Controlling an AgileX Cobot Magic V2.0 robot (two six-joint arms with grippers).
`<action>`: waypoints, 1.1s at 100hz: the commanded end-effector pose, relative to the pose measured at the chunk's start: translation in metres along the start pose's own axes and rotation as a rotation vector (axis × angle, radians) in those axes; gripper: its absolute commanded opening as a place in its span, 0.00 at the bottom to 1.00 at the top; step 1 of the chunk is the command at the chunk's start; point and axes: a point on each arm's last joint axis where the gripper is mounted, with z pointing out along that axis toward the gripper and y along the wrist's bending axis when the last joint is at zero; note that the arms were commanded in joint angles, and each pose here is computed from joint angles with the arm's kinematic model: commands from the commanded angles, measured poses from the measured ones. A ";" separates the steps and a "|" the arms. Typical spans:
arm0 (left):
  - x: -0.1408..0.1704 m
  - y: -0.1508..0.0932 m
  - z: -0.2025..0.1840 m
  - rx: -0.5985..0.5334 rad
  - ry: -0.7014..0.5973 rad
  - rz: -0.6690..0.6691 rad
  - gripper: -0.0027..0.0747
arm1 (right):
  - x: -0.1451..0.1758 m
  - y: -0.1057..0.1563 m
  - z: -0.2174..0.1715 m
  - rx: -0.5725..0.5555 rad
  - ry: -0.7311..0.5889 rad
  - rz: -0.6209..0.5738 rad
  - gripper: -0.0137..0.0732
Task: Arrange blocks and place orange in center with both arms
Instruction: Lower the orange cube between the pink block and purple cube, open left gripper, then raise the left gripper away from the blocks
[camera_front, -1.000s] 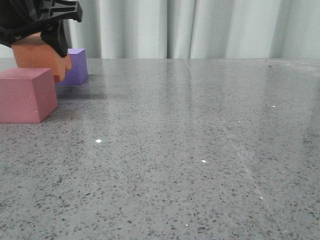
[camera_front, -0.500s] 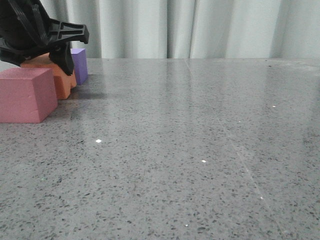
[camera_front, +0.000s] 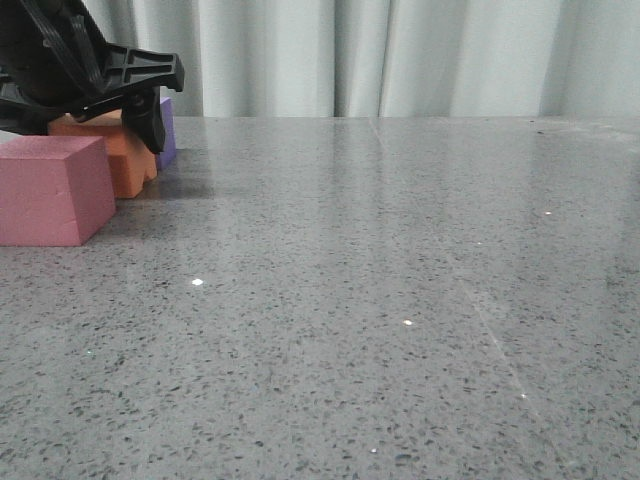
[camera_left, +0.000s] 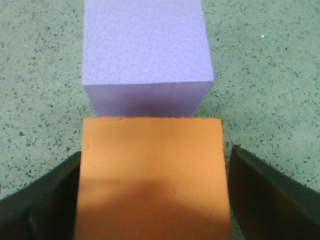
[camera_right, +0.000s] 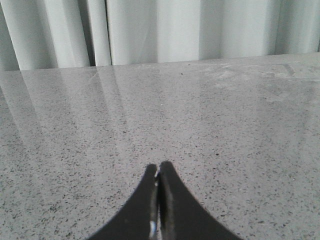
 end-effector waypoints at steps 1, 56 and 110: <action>-0.019 -0.004 -0.019 0.058 -0.106 -0.009 0.73 | -0.013 0.002 -0.003 -0.014 -0.114 -0.006 0.09; -0.040 0.003 -0.093 0.090 -0.260 0.002 0.73 | -0.013 0.002 -0.003 -0.014 -0.114 -0.006 0.09; 0.019 0.050 -0.230 0.141 -0.609 0.102 0.01 | -0.013 0.002 -0.003 -0.014 -0.114 -0.006 0.09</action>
